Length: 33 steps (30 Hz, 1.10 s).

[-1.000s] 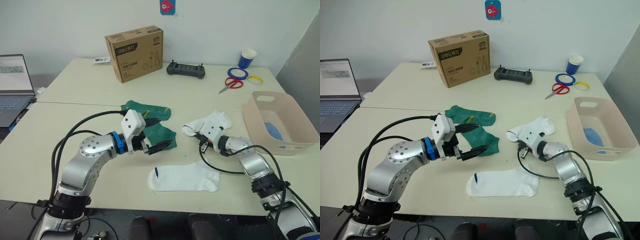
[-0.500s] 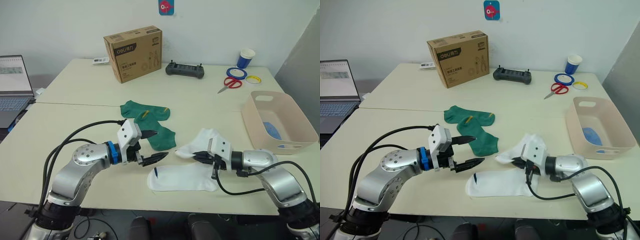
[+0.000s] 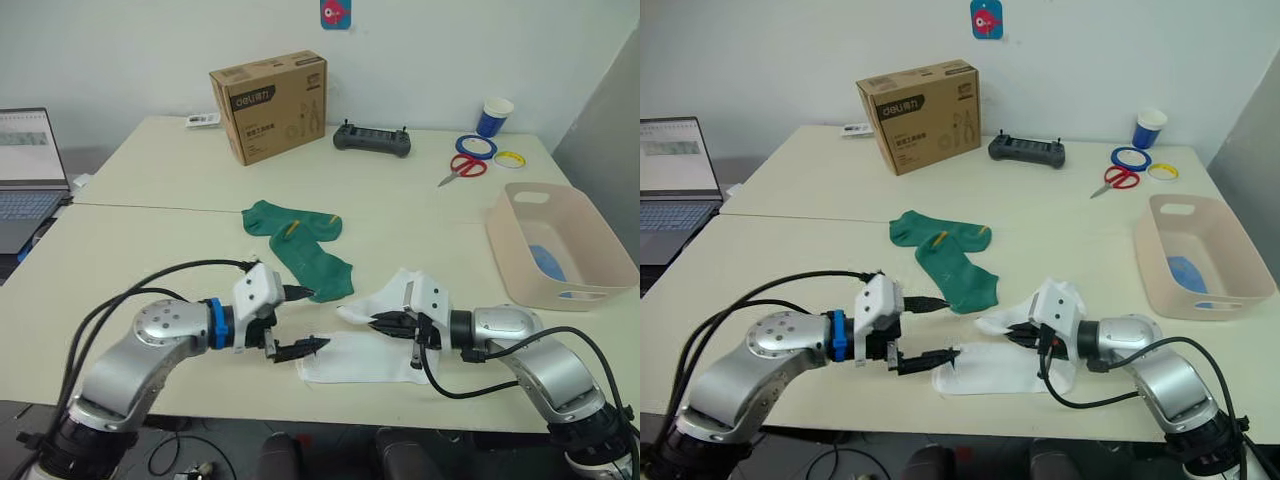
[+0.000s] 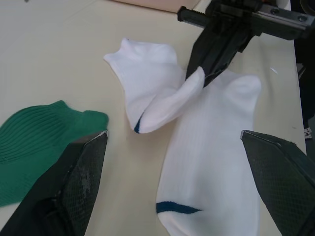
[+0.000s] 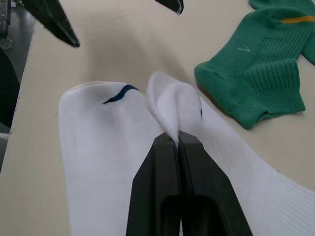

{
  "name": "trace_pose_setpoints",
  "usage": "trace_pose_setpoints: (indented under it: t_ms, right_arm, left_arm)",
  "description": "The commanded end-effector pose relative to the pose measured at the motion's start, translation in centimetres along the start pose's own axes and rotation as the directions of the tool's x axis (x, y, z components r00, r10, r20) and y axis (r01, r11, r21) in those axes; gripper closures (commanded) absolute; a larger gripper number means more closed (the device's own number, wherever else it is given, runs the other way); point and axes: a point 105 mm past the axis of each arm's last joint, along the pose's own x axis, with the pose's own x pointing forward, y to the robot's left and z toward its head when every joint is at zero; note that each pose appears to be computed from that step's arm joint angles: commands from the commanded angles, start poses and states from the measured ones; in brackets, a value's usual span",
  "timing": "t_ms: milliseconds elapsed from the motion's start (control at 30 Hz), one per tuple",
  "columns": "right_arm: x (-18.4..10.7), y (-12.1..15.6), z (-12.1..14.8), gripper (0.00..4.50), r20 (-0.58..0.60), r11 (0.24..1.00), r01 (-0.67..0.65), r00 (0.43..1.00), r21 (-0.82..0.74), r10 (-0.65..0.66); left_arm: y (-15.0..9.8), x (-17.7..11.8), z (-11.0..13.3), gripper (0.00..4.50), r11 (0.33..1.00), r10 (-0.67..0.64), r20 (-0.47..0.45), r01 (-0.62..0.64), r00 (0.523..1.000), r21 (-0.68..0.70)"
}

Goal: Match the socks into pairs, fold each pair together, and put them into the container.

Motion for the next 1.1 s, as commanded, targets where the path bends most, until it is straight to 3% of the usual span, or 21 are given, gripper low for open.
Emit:
trace_pose_setpoints:
  t_ms: [33,167,267,367,567,833,1033,1100]
  right_arm:
    - [-0.2,0.3,0.7,4.48,0.019,1.000,-0.018,1.000,-0.010,0.018]
    - [0.0,0.0,0.7,4.48,0.013,1.000,-0.015,1.000,-0.017,0.015]
    - [-0.1,0.0,0.8,4.48,0.015,1.000,-0.011,1.000,-0.016,0.011]
    - [-0.1,0.1,0.9,4.50,0.017,1.000,-0.015,1.000,-0.016,0.016]
    - [0.0,0.2,0.9,4.50,0.016,1.000,-0.024,1.000,-0.016,0.024]
    - [0.2,0.4,0.8,4.50,0.020,0.999,-0.041,0.999,-0.014,0.041]
    - [0.2,0.3,0.9,4.50,0.022,0.999,-0.046,0.999,-0.018,0.046]
    - [0.1,0.3,1.0,4.04,0.026,0.999,-0.044,0.999,-0.017,0.045]
  left_arm:
    - [-0.3,1.0,1.1,0.00,0.994,0.000,0.034,-0.004,0.999,0.108]
    - [-0.2,2.4,1.2,0.00,0.973,-0.003,0.043,-0.007,0.999,0.231]
    - [-0.6,2.7,0.3,0.00,0.964,-0.046,0.000,0.044,0.999,0.262]
    - [-0.4,3.1,-0.2,0.52,0.955,-0.055,-0.016,0.058,0.998,0.291]
    - [0.0,3.8,1.3,2.14,0.933,-0.051,-0.018,0.054,0.999,0.355]
    - [0.1,3.4,1.1,4.48,0.934,-0.056,-0.029,0.062,0.998,0.352]
    - [-0.1,3.6,0.9,4.48,0.932,-0.063,-0.028,0.069,0.998,0.355]
    - [-0.1,3.5,0.8,4.50,0.933,-0.064,-0.029,0.070,0.998,0.354]
